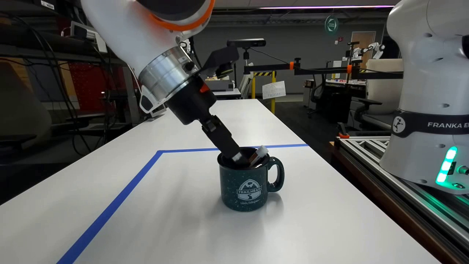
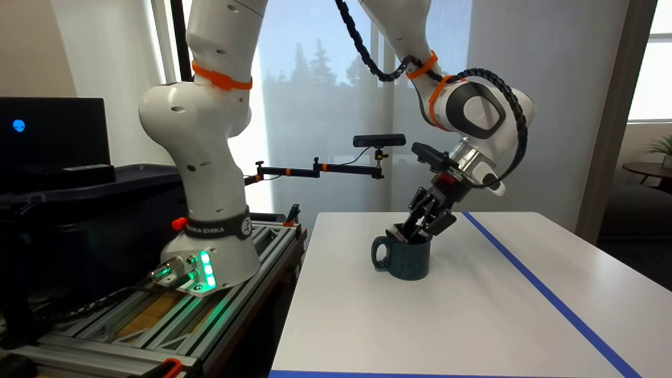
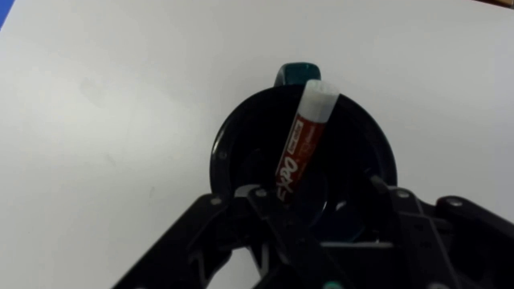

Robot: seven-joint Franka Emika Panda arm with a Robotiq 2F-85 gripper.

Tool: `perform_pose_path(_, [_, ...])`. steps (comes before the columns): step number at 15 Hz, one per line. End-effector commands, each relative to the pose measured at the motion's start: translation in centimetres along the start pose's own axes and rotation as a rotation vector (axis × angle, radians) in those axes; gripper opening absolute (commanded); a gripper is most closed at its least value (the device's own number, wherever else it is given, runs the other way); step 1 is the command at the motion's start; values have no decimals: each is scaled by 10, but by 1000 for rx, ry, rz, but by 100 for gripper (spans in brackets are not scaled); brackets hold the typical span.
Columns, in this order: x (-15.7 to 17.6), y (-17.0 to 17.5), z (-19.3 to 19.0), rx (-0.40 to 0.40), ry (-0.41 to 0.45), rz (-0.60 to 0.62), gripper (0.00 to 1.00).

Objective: Remove the marker from the mug cup and place it on the table

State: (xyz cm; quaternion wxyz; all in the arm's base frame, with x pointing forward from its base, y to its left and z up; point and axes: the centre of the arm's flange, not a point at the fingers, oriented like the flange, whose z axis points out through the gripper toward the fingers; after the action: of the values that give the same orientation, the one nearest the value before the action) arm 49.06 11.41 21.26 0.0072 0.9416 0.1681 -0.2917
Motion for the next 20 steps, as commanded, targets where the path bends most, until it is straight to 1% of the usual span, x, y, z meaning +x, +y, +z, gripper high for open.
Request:
perform_pose_path(1, [6, -1, 0, -13, -33, -13, 52])
perform_pose_path(4, [6, -3, 2, -15, -49, -11, 50])
perform_pose_path(8, [6, -3, 5, -13, -70, -8, 43])
perform_pose_path(16, [5, 0, 14, -5, -101, -2, 43])
perform_pose_path(17, [6, 0, 15, -4, -102, -2, 23])
perform_pose_path(19, [6, 0, 16, -5, -104, -2, 13])
perform_pose_path(20, [6, 0, 15, -6, -104, -3, 3])
